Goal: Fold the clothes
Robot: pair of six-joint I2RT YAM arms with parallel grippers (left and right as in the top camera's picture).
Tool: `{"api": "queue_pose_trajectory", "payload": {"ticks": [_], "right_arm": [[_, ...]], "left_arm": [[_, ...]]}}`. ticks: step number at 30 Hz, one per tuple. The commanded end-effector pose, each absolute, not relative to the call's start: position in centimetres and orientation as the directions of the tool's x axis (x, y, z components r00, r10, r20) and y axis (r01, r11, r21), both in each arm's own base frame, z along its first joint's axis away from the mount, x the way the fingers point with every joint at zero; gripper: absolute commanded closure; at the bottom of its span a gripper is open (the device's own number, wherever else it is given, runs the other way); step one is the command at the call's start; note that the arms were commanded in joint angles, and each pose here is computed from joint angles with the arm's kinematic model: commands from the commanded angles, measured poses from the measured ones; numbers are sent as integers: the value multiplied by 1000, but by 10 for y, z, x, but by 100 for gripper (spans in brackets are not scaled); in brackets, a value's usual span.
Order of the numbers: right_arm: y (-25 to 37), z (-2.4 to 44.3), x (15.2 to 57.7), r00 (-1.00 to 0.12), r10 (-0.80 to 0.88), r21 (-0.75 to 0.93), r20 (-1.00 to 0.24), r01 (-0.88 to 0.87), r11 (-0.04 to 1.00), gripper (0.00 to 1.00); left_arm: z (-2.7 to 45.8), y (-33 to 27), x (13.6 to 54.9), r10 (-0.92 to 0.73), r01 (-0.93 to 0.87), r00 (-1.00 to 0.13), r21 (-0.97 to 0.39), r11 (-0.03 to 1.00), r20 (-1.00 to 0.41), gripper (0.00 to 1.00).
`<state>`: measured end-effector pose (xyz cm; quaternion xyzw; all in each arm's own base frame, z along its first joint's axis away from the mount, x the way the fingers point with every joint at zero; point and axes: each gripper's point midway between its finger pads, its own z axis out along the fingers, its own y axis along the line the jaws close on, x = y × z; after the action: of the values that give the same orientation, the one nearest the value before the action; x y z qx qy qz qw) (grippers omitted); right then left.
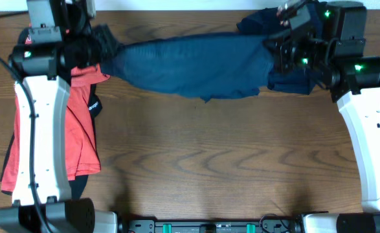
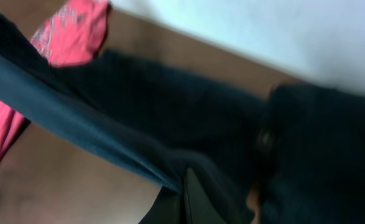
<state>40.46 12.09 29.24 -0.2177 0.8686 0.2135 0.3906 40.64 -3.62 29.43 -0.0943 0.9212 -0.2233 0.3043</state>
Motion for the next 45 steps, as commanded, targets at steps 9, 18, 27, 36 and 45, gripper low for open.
{"api": "queue_pose_trajectory", "payload": {"ticks": [9,18,27,36,45], "right_arm": [[92,283,336,-767,-207,252,-607,-433,865,99],[82,260,305,-886,-156,305,-436,-308,901,99],[65,224,299,-943,-82,259,-323,-171,951,99],[67,191,340,-907,-81,246,-414,-197,949,99],[76,166,400,-853,-115,220,-508,-258,941,99]], "left_arm": [[276,-12,317,-253,-145,-906,-312,939,-338,94],[229,4,260,-309,-302,-946,-85,949,-95,94],[172,14,233,-412,-413,-911,60,909,-19,94],[145,33,254,-506,-522,-850,108,846,-149,94],[150,36,301,-503,-536,-808,27,844,-308,94]]}}
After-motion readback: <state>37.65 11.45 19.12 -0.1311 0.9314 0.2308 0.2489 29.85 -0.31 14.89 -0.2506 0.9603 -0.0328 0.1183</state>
